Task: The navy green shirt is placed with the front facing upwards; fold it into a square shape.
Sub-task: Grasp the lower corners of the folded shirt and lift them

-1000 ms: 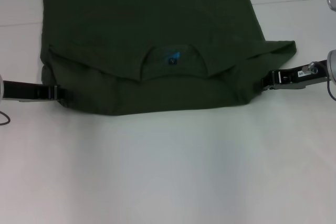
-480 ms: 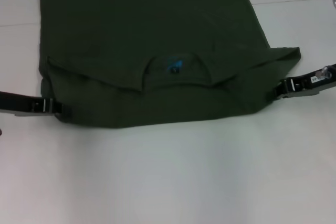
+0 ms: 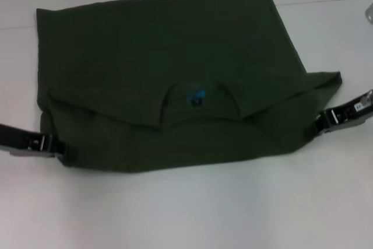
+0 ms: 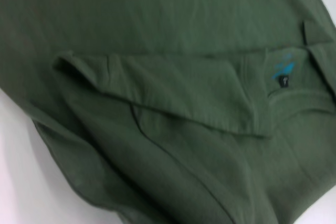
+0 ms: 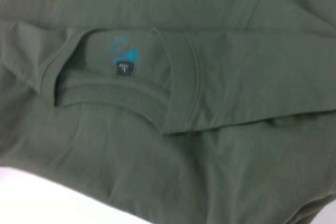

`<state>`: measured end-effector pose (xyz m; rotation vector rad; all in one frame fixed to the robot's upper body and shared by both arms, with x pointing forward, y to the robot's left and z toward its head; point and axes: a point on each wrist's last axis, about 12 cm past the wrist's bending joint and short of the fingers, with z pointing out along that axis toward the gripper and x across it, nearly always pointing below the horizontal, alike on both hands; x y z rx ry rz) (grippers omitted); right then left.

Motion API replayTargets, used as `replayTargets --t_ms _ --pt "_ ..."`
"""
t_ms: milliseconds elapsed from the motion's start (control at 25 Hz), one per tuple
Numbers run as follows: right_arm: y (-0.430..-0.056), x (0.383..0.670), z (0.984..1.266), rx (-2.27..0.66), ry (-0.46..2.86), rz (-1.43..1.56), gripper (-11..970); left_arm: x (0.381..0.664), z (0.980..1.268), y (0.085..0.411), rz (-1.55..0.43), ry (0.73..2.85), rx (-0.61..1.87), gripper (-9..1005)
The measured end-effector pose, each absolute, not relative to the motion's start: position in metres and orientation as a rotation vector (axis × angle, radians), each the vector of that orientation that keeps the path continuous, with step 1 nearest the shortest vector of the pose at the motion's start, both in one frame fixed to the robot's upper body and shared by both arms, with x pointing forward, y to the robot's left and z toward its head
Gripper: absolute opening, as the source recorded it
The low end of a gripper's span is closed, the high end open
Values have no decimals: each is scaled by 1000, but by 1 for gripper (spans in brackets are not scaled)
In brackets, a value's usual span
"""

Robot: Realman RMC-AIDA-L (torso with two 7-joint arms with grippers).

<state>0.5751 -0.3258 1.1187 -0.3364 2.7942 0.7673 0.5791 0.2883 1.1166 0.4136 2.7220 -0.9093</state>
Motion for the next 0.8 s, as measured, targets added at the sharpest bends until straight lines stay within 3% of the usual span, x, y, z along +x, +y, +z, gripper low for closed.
replayTargets --t_ms 240,800 --pt "-317 565 1113 -425 2913 747 7 566 1112 293 -912 2831 456 75" --pt "-312 555 1130 -552 2970 790 6 549 1116 303 -930 2972 554 74"
